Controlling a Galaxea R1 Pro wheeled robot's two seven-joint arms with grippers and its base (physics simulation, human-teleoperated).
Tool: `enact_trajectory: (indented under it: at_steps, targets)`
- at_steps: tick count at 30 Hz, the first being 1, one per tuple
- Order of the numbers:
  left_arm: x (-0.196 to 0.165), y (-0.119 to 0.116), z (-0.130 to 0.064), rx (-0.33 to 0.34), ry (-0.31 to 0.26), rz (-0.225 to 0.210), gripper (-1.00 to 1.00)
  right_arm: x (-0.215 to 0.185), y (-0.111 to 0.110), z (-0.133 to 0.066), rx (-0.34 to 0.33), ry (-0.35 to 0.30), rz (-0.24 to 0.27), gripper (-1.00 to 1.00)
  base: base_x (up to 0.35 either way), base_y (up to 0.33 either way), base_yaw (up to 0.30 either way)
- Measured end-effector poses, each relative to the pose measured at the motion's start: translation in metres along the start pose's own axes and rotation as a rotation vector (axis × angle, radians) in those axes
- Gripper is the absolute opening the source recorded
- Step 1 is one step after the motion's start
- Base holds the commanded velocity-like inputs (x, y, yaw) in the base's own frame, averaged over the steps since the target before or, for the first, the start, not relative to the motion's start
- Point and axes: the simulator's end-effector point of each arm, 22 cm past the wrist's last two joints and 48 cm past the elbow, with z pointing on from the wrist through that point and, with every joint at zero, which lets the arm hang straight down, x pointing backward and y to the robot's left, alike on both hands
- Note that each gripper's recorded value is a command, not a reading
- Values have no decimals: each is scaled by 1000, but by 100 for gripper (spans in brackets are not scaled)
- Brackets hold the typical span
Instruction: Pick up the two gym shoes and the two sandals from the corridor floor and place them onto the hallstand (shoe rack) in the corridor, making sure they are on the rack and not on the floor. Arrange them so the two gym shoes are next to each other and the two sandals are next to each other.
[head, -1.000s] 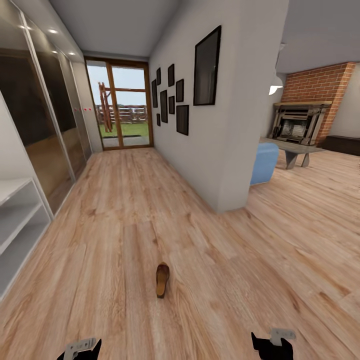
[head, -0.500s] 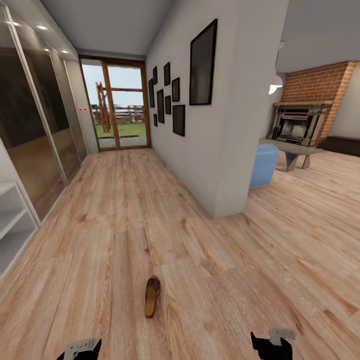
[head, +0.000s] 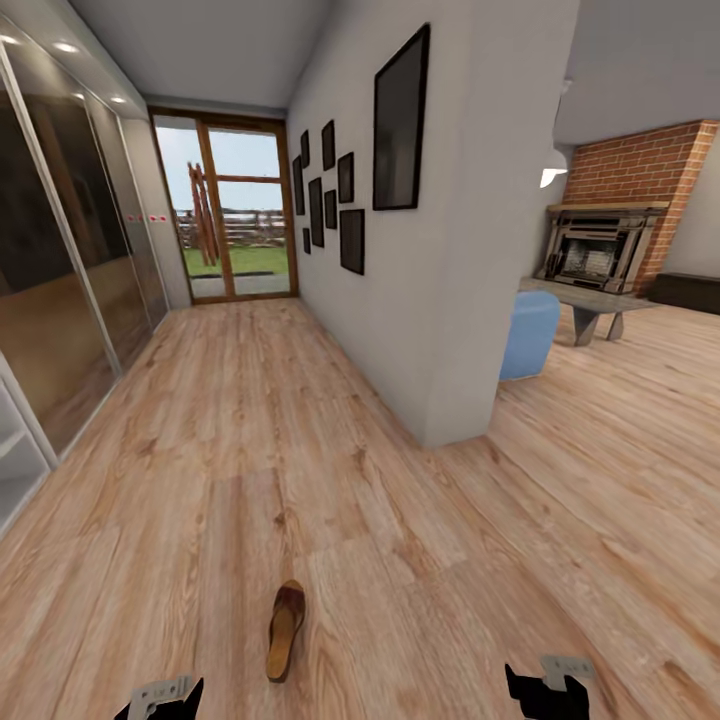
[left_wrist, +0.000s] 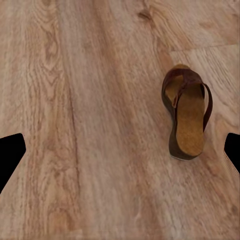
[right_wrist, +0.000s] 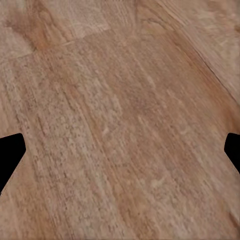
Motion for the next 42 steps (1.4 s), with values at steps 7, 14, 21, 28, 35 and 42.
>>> enact_trajectory:
  at_steps: [7, 14, 21, 28, 35, 42]
  targets:
    - [-2, -1, 1, 1, -3, 1, 100, -1, 3, 0, -3, -1, 2, 100, 91, -11, 0]
    - [-3, -12, 3, 6, -5, -8, 100, -20, 5, 3, -5, -42, 1, 100, 20, -2, 0]
    - [-5, -39, 8, 5, -8, -31, 100, -88, -6, 7, 17, -183, -9, 100, 5, -1, 0]
    - [-37, -68, 28, -20, -36, -12, 100, -164, -16, 2, 21, -312, -24, 100, 1, 0, 0]
    - [-85, -78, 56, -68, -5, 74, 100, -203, -10, -4, -34, -317, -34, 100, 0, 0, 0]
    - [-113, -88, 70, -78, 35, 106, 100, -235, -7, -14, -73, -336, -44, 100, 0, 0, 0]
